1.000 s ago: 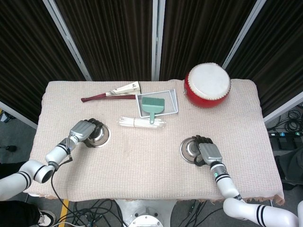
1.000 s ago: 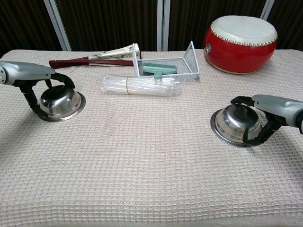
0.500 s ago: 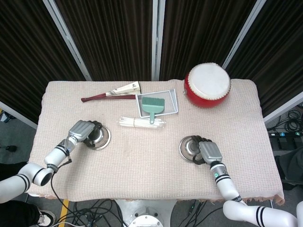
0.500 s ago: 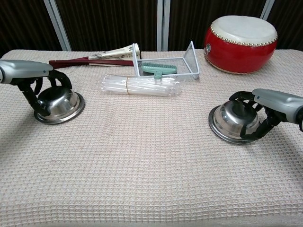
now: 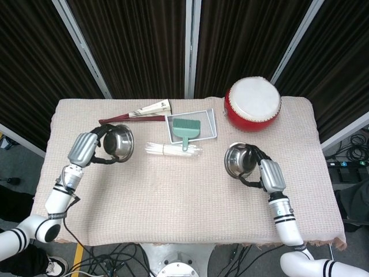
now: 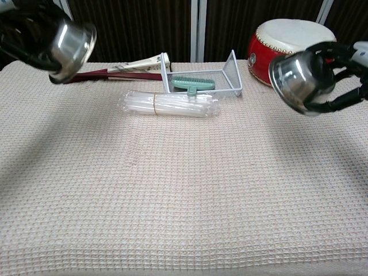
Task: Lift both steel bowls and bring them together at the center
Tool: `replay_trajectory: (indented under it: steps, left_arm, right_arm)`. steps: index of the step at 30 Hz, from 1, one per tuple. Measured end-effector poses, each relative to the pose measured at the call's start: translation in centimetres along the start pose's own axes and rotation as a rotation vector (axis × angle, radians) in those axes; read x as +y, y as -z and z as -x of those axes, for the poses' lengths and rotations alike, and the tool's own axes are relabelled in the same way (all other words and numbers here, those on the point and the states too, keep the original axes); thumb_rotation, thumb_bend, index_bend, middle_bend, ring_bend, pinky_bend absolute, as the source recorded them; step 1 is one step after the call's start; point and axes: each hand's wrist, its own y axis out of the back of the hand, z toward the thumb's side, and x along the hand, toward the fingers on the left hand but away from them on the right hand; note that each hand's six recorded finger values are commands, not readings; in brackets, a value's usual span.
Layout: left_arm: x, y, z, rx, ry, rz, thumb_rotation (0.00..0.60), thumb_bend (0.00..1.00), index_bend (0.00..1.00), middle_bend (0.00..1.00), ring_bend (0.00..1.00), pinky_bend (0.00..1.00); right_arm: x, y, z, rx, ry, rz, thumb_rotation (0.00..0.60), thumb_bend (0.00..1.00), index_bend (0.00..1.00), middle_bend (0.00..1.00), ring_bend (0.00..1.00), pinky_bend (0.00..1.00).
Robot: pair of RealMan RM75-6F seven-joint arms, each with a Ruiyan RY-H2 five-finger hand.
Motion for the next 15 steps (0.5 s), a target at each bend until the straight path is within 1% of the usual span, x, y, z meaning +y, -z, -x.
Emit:
replay_trajectory:
  steps: [1, 2, 4, 5, 6, 8, 9, 11, 12, 15]
  left_arm:
    - [0.2, -0.5, 0.3, -0.008, -0.028, 0.076, 0.600, 0.10, 0.39, 0.42, 0.44, 0.58]
    - [0.3, -1.3, 0.7, -0.017, -0.058, 0.184, 0.600, 0.10, 0.39, 0.42, 0.44, 0.58]
    - [0.1, -2.5, 1.2, -0.031, -0.092, 0.355, 0.600, 0.10, 0.39, 0.42, 0.44, 0.58]
    - [-0.4, -3.8, 1.7, -0.044, -0.107, 0.500, 0.600, 0.10, 0.39, 0.42, 0.44, 0.58]
    - [-0.6, -4.4, 1.9, -0.049, -0.112, 0.554, 0.600, 0.10, 0.39, 0.42, 0.44, 0.58]
    - [-1.2, -6.2, 2.4, -0.069, -0.121, 0.700, 0.600, 0.09, 0.39, 0.42, 0.44, 0.58]
    - [-1.6, -6.9, 2.5, -0.076, -0.121, 0.745, 0.600, 0.10, 0.39, 0.42, 0.44, 0.58]
    - [-2.5, -8.3, 2.5, -0.089, -0.117, 0.826, 0.600, 0.09, 0.39, 0.42, 0.44, 0.58]
    - [-2.8, -8.9, 2.4, -0.096, -0.114, 0.853, 0.600, 0.09, 0.39, 0.42, 0.44, 0.58]
    - [-3.9, -10.8, 1.9, -0.122, -0.100, 0.911, 0.600, 0.09, 0.39, 0.42, 0.44, 0.58]
  right_arm:
    - [0.3, -0.4, 0.1, 0.024, 0.025, 0.048, 0.600, 0.26, 0.25, 0.34, 0.25, 0.27]
    - [0.5, -0.8, 0.1, 0.049, 0.049, 0.098, 0.600, 0.27, 0.25, 0.34, 0.25, 0.27]
    - [0.5, -1.7, 0.2, 0.109, 0.095, 0.225, 0.600, 0.28, 0.25, 0.34, 0.25, 0.28]
    - [0.4, -2.2, 0.3, 0.134, 0.109, 0.283, 0.600, 0.28, 0.25, 0.34, 0.25, 0.28]
    - [0.1, -2.8, 0.3, 0.164, 0.121, 0.362, 0.600, 0.28, 0.26, 0.35, 0.26, 0.29]
    - [-0.5, -3.7, 0.4, 0.201, 0.125, 0.480, 0.600, 0.28, 0.27, 0.35, 0.26, 0.29]
    - [-0.9, -4.2, 0.6, 0.221, 0.120, 0.560, 0.600, 0.28, 0.27, 0.35, 0.27, 0.29]
    - [-1.7, -5.1, 0.8, 0.243, 0.102, 0.676, 0.600, 0.28, 0.27, 0.35, 0.27, 0.29]
    - [-2.2, -5.7, 1.0, 0.255, 0.085, 0.750, 0.600, 0.28, 0.27, 0.35, 0.27, 0.29]
    - [-3.7, -7.5, 1.7, 0.278, 0.028, 0.910, 0.600, 0.28, 0.27, 0.35, 0.27, 0.29]
